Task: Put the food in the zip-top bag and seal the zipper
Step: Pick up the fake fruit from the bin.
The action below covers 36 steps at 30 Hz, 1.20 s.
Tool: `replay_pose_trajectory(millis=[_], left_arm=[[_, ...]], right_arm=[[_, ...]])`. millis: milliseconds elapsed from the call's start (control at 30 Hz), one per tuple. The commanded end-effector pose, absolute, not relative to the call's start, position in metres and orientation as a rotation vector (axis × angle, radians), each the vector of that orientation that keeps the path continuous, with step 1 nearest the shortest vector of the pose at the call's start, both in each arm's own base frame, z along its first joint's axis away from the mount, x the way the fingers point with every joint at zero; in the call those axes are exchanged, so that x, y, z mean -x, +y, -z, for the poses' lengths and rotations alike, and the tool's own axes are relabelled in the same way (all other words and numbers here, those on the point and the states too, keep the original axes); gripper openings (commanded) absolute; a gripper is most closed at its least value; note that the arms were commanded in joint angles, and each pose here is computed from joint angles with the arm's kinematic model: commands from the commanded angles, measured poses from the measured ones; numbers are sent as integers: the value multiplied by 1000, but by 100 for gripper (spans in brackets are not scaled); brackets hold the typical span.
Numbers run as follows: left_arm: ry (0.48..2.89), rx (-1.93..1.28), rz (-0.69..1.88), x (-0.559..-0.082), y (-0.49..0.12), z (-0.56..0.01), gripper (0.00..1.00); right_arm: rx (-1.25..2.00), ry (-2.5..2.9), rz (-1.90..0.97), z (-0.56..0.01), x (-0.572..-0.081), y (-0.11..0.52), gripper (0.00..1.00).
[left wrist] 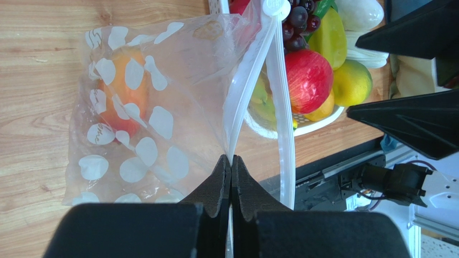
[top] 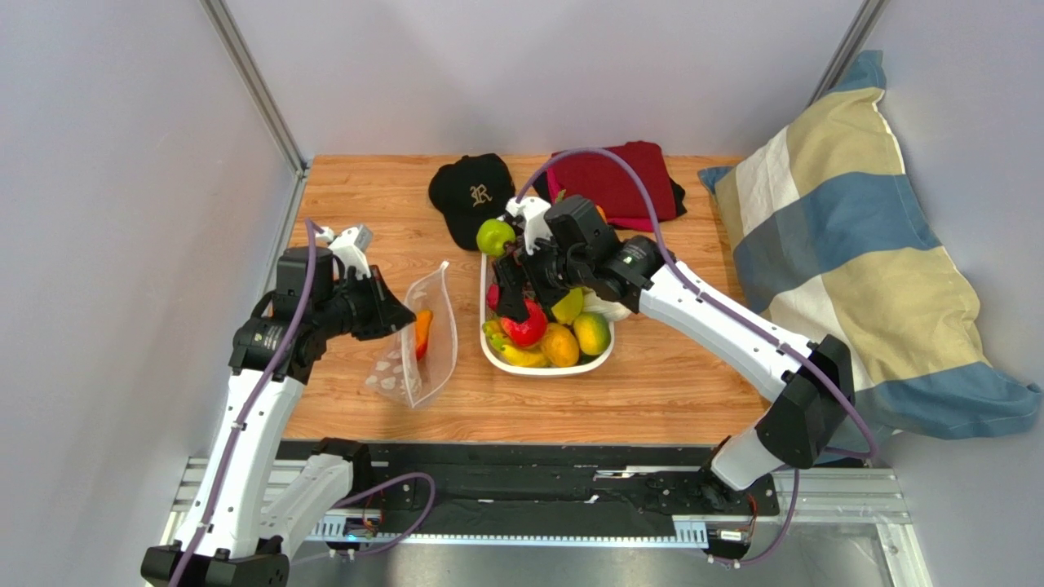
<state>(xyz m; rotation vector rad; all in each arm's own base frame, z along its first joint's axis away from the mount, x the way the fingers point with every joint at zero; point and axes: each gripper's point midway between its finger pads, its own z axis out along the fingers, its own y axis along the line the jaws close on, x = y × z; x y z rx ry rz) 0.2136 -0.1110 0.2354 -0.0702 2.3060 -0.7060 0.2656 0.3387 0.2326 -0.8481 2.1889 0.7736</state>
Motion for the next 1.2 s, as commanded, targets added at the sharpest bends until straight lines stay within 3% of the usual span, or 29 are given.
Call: replay_pose_trajectory(millis=[0, 667, 767, 900, 1167], left_arm=[[2265, 86, 753, -217, -116, -243, 0], [2266, 100, 766, -217, -117, -238, 0], [2268, 106, 771, -216, -117, -237, 0], [2272, 117, 791, -216, -119, -236, 0], [2265, 132, 824, -215, -122, -239, 0]], right_arm=[[803, 2259, -686, -207, -260, 320, 100], [808, 2306, -632, -169, -271, 341, 98], [799, 2293, -631, -176, -273, 340, 89], [796, 2273, -633, -189, -271, 336, 62], [798, 2202, -652, -221, -265, 325, 47]])
